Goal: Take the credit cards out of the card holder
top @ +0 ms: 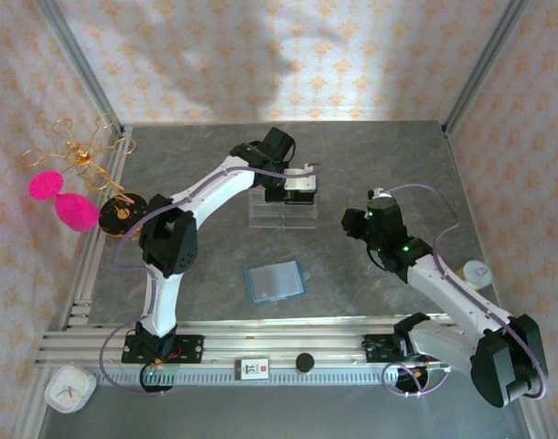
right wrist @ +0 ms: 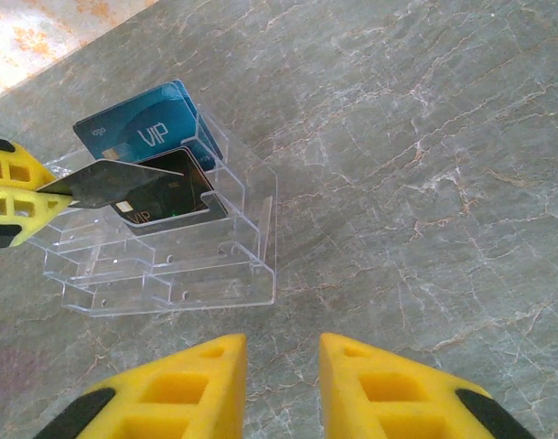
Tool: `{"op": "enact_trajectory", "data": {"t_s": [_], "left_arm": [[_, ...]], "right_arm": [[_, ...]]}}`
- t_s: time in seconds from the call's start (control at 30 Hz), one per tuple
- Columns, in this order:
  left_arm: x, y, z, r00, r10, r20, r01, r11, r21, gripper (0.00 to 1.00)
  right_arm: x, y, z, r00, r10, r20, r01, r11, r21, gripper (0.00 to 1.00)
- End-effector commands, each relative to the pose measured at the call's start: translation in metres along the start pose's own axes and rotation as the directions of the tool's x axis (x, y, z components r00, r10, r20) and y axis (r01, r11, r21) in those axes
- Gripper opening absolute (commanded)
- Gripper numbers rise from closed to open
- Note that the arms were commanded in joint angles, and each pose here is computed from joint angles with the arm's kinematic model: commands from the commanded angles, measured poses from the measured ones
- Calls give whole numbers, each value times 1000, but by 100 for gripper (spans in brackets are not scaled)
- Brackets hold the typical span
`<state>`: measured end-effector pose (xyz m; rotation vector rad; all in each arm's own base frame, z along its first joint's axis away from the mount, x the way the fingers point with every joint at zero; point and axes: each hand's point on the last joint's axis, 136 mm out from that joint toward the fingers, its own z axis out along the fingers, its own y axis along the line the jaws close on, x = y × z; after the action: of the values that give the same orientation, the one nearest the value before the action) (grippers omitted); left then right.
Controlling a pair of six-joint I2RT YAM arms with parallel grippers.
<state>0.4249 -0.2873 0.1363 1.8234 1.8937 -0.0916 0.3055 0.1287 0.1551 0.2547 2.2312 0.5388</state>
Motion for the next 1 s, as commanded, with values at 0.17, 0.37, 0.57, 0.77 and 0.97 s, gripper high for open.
{"op": "enact_trajectory", "data": {"t_s": [0.17,0.37,0.57,0.77,0.97], "left_arm": [[-6,9,7,999,16,27,-16,1000,-21,0],[-5,11,11,1000,12,22,-11,999,-38,0],[-5,8,10,1000,21,22,-19,999,-51,0],[-1,4,13,1000,22,-1,-22,999,-47,0],[5,6,16,999,18,-29,-20,998,-65,0]], "right_arm": [[-14,5,-4,999,-7,38,8,1000,-4,26],[-16,5,-7,999,-4,45,4,1000,-3,26],[-17,6,-8,999,-1,47,2,1000,-6,26],[-16,6,-8,999,3,44,-2,1000,-8,26],[-16,6,-9,999,5,47,-4,1000,-9,26]]}}
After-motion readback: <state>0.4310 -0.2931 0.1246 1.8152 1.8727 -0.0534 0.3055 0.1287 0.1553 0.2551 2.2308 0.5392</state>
